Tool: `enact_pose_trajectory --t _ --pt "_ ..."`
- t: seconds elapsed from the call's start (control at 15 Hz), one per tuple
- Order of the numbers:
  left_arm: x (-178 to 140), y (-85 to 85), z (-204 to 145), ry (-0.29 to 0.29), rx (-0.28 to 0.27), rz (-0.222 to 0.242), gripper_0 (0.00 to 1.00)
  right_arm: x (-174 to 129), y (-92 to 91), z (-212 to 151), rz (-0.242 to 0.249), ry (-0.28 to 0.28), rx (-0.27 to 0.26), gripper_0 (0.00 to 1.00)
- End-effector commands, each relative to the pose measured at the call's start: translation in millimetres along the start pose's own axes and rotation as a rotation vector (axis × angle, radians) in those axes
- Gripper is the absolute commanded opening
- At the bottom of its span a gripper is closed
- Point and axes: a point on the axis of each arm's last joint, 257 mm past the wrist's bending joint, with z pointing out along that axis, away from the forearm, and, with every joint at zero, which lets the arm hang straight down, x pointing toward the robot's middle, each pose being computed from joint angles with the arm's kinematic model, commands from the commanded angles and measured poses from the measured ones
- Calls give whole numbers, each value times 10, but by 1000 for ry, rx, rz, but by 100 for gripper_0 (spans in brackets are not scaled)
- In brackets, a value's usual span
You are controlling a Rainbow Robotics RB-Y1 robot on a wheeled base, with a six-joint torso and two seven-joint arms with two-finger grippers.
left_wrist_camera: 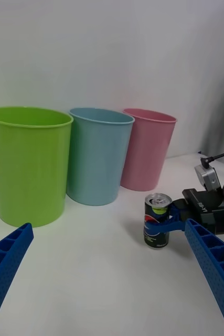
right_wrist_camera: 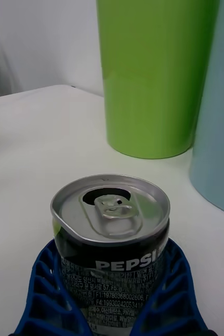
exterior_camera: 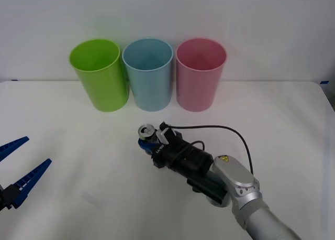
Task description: Grasp the object on the table and drop it into the matching bin: aluminum can to the light blue bin, PET bottle to the pink bin.
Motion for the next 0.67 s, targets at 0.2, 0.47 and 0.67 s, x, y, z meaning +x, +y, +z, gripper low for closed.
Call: enact_pose_trajectory --t 0.2,0.47,0.67 --pt "0 0 0 0 0 0 100 -80 -58 -97 8 -28 -19 0" --pt "0 0 0 0 0 0 100 -398 -63 -365 12 -96 -5 0" --pt "0 0 0 0 0 0 100 -631 -91 -573 29 -142 4 0"
